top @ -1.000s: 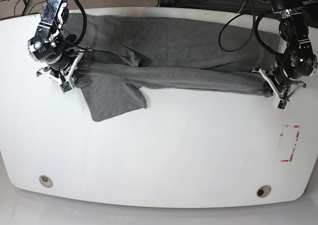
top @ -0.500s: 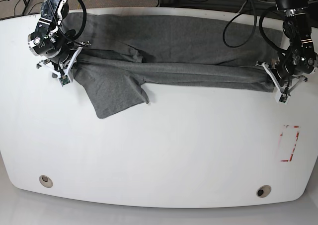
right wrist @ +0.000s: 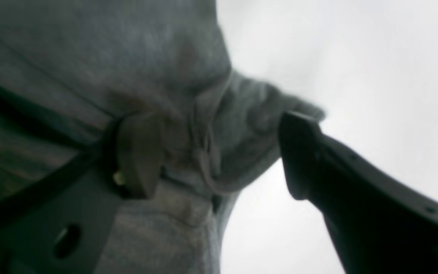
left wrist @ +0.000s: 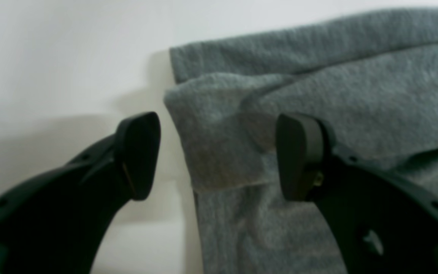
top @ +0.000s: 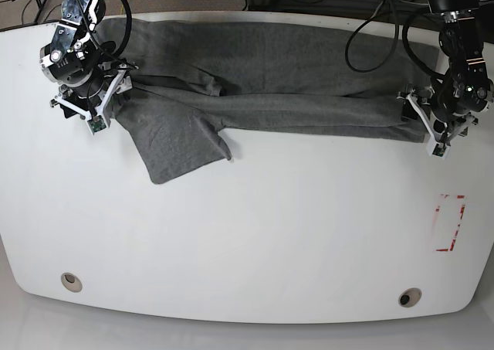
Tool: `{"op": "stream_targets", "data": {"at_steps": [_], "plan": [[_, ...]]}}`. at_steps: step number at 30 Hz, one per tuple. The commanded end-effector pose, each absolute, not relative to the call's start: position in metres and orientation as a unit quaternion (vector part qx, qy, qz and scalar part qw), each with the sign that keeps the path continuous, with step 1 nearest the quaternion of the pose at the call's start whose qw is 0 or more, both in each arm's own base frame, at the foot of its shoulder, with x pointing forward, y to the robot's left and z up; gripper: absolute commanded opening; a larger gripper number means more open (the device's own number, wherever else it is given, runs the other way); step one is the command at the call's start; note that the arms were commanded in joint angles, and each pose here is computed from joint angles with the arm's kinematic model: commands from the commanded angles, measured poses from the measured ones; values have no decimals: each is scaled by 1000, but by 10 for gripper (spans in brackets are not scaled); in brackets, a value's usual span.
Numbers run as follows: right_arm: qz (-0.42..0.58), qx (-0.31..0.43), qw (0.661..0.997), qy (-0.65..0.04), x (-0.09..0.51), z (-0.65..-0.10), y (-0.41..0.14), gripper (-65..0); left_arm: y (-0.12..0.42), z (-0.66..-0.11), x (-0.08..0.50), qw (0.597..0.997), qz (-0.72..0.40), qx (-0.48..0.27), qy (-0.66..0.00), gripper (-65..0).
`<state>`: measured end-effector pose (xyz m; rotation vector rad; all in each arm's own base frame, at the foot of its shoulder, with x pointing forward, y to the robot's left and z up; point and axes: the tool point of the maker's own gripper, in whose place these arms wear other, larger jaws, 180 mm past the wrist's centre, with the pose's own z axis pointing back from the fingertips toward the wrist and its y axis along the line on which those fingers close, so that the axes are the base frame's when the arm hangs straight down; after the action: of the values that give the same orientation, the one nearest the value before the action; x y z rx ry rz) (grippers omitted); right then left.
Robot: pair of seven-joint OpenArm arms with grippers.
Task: Fold the T-shirt properly
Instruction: 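Open the left gripper and move the right gripper onto the sleeve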
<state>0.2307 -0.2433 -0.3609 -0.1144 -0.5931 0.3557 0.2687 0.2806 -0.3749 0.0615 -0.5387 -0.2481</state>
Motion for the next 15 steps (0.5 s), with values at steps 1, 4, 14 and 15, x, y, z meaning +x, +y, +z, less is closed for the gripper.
{"op": "stream_targets", "data": {"at_steps": [1,4,14,15], "plan": [[176,-57,927,-325,245,-344,-238,-184,280,-346,285,940,-136,44,-309,-199],[173,-53,921,-344,261,-336,-234,-184,274,-332,290,931,-147,50,-329,-199],[129,12,925,-358,316,-354,-219,-185,266,-309,297,916,-163,60,-361,-199],[126,18,924,-360,321,-355,-218,-185,266,-308,297,916,-163,60,-362,-199]]}}
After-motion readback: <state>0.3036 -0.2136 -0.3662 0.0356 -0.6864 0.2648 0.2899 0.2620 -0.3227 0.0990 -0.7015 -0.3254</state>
